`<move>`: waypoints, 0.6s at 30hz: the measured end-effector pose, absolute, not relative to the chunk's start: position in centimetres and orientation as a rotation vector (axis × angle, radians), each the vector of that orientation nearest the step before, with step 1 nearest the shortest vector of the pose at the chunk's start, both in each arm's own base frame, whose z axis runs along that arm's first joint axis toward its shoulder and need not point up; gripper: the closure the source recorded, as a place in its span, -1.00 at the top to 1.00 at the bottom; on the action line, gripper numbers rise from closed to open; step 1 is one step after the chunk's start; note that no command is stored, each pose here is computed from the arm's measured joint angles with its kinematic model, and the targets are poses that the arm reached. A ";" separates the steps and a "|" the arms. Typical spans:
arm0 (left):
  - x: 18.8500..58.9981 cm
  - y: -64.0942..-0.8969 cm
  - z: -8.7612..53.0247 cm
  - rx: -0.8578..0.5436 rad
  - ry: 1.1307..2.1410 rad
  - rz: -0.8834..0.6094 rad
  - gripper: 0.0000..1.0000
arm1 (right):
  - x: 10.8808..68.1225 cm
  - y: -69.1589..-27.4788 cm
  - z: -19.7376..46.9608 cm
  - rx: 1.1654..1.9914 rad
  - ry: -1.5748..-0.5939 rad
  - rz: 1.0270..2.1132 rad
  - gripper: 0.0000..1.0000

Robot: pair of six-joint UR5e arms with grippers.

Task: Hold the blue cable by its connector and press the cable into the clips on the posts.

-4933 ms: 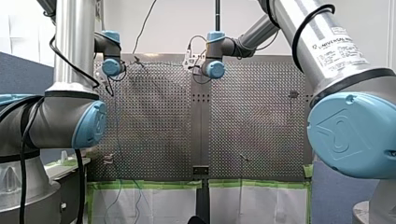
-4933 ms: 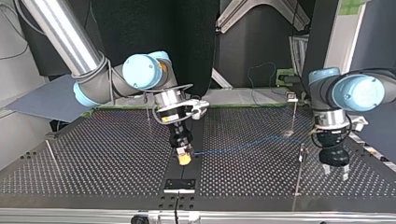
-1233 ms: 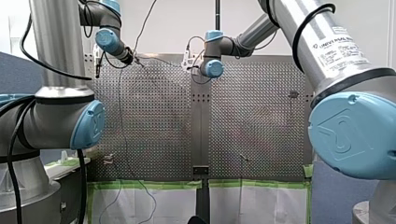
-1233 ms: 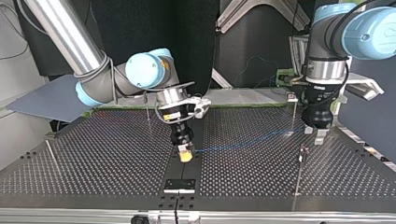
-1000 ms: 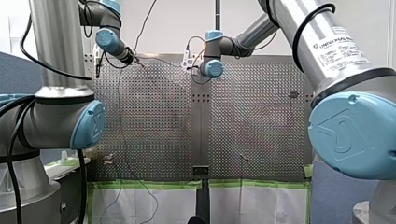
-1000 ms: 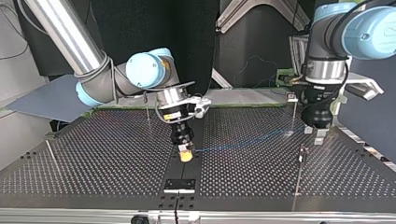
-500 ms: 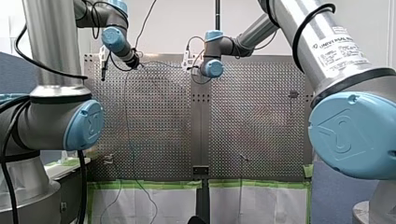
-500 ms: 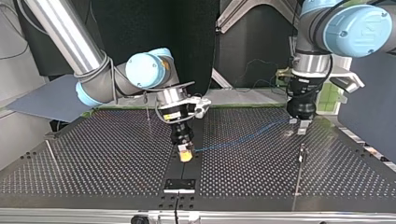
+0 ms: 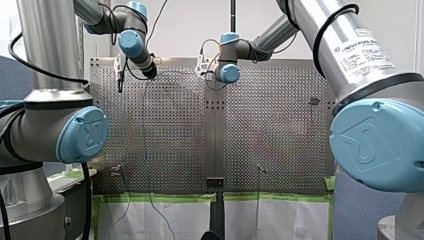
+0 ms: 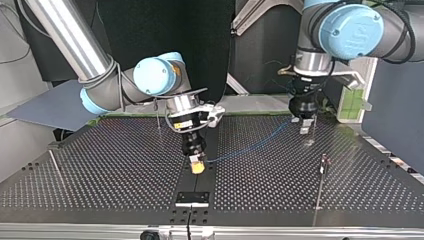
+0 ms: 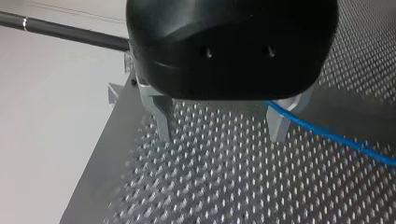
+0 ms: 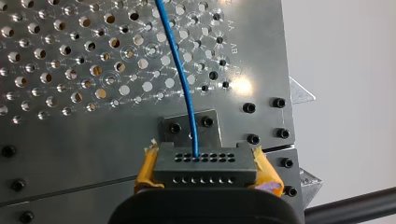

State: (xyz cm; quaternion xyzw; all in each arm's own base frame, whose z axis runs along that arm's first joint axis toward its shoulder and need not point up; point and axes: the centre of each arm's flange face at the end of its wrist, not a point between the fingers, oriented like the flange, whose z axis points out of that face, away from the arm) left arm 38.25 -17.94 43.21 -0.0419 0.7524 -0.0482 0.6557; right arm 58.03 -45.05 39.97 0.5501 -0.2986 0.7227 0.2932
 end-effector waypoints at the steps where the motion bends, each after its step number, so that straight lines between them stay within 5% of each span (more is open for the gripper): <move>1: 38.1 -18.4 43.2 -0.093 1.707 -0.128 0.96 | 58.0 -45.0 40.0 1.466 -0.795 1.925 -1.00; 18: 34.4 -25.1 43.9 0.045 1.692 -0.434 0.96 | 58.3 -44.7 40.0 1.471 -0.787 1.924 -1.00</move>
